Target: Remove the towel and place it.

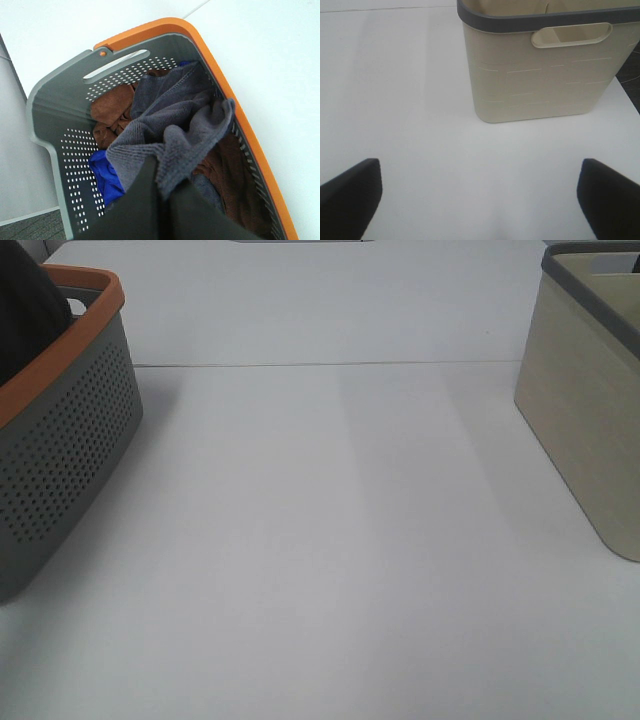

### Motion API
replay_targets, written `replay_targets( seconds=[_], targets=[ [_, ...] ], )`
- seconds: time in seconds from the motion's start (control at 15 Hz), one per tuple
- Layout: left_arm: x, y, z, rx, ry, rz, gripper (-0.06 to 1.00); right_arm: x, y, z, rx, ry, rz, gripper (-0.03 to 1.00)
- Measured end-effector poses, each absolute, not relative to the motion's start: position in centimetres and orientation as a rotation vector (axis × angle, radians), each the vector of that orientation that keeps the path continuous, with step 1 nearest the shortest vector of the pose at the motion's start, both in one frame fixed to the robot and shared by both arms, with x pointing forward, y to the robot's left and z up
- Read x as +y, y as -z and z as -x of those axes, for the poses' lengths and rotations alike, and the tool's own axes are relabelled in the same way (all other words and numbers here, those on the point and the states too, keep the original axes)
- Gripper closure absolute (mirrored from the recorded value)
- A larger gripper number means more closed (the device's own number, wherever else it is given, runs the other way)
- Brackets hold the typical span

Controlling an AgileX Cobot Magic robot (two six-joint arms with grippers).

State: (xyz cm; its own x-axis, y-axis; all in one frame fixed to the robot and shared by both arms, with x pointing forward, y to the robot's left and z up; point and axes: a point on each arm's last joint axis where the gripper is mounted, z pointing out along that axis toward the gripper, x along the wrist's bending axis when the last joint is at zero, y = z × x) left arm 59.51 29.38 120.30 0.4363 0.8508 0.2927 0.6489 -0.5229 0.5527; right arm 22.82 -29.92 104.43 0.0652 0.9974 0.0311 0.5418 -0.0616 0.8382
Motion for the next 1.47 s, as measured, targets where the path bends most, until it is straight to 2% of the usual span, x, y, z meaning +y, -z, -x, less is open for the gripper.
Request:
replay_targets(
  seconds=[0.4, 0.87, 0.93, 1.2, 1.33, 1.47],
  targets=[
    [28.0, -126.1, -56.5, 1.124, -0.91, -2.194, 0.94, -29.9, -104.4, -22.8, 1.551, -0.879, -1.684, 0.0],
    [21.7, -130.5, -54.4, 0.818, -1.015, -2.072, 0.94, -27.8, -106.4, -25.6, 1.776, -1.042, -1.713, 0.0],
    [20.3, -132.6, -53.7, 0.762, -1.065, -1.928, 0.94, -27.1, -107.3, -27.1, 1.832, -1.134, -1.669, 0.0],
    [17.7, -135.4, -52.5, 0.63, -1.1, -1.763, 0.94, -26.3, -107.9, -29.2, 1.897, -1.251, -1.642, 0.0],
    [15.6, -135.1, -52.8, 0.574, -1.064, -1.766, 0.94, -26.1, -107.9, -29.8, 1.96, -1.242, -1.586, 0.0],
    [13.2, -132.6, -54.9, 0.577, -1.014, -1.873, 0.94, -26.0, -107.7, -30.4, 1.998, -1.229, -1.577, 0.0]
  ],
)
